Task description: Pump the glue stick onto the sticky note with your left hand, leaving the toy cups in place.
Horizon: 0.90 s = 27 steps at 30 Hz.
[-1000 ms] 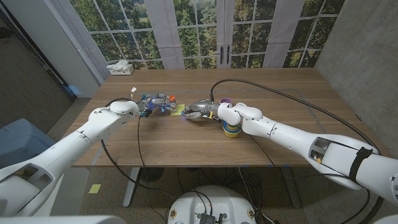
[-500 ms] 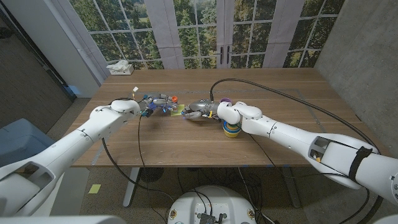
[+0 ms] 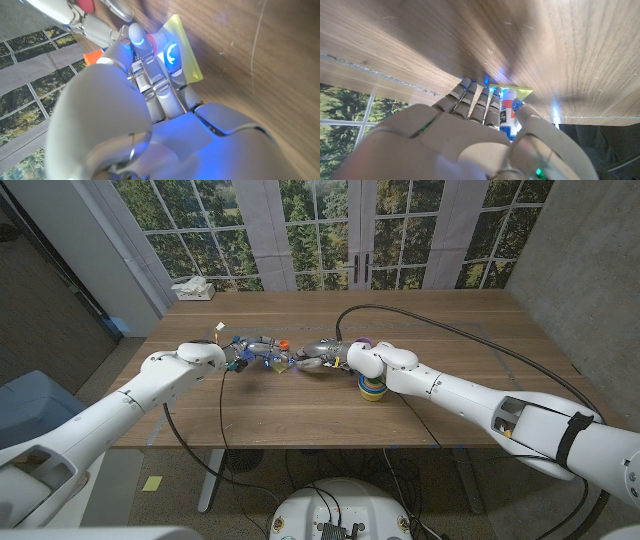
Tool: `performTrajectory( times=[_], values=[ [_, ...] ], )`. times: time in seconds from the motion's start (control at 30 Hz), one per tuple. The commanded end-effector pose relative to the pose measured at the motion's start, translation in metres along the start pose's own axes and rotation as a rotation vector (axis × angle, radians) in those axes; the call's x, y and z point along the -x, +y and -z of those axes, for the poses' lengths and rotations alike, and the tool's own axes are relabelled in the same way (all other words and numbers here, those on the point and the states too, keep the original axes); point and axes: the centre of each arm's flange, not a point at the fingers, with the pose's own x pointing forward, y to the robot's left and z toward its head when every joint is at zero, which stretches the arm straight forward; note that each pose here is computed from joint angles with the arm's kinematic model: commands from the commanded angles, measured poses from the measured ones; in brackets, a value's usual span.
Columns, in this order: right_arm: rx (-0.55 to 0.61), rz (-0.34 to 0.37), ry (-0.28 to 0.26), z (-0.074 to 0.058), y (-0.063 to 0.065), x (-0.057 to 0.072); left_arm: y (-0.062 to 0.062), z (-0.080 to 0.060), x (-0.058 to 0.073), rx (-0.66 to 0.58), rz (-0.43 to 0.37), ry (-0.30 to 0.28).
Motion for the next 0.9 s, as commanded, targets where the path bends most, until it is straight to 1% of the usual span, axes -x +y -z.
performTrajectory(
  times=[0.03,0.27,0.47,0.7,0.9],
  values=[
    [0.000,-0.010,0.001,-0.002,-0.001,-0.007,-0.005,0.002,0.007,0.022,0.022,-0.030],
    [0.002,-0.009,0.000,-0.003,-0.001,-0.008,-0.001,0.002,0.010,0.020,0.007,-0.042],
    [0.004,-0.011,0.000,-0.005,-0.002,-0.009,0.003,-0.003,0.017,0.007,-0.021,-0.064],
    [-0.001,-0.010,0.001,-0.005,-0.001,-0.008,0.006,-0.010,0.026,-0.016,-0.074,-0.103],
    [-0.005,-0.001,0.004,-0.003,0.000,-0.006,0.007,-0.018,0.032,-0.024,-0.110,-0.149]
  ],
)
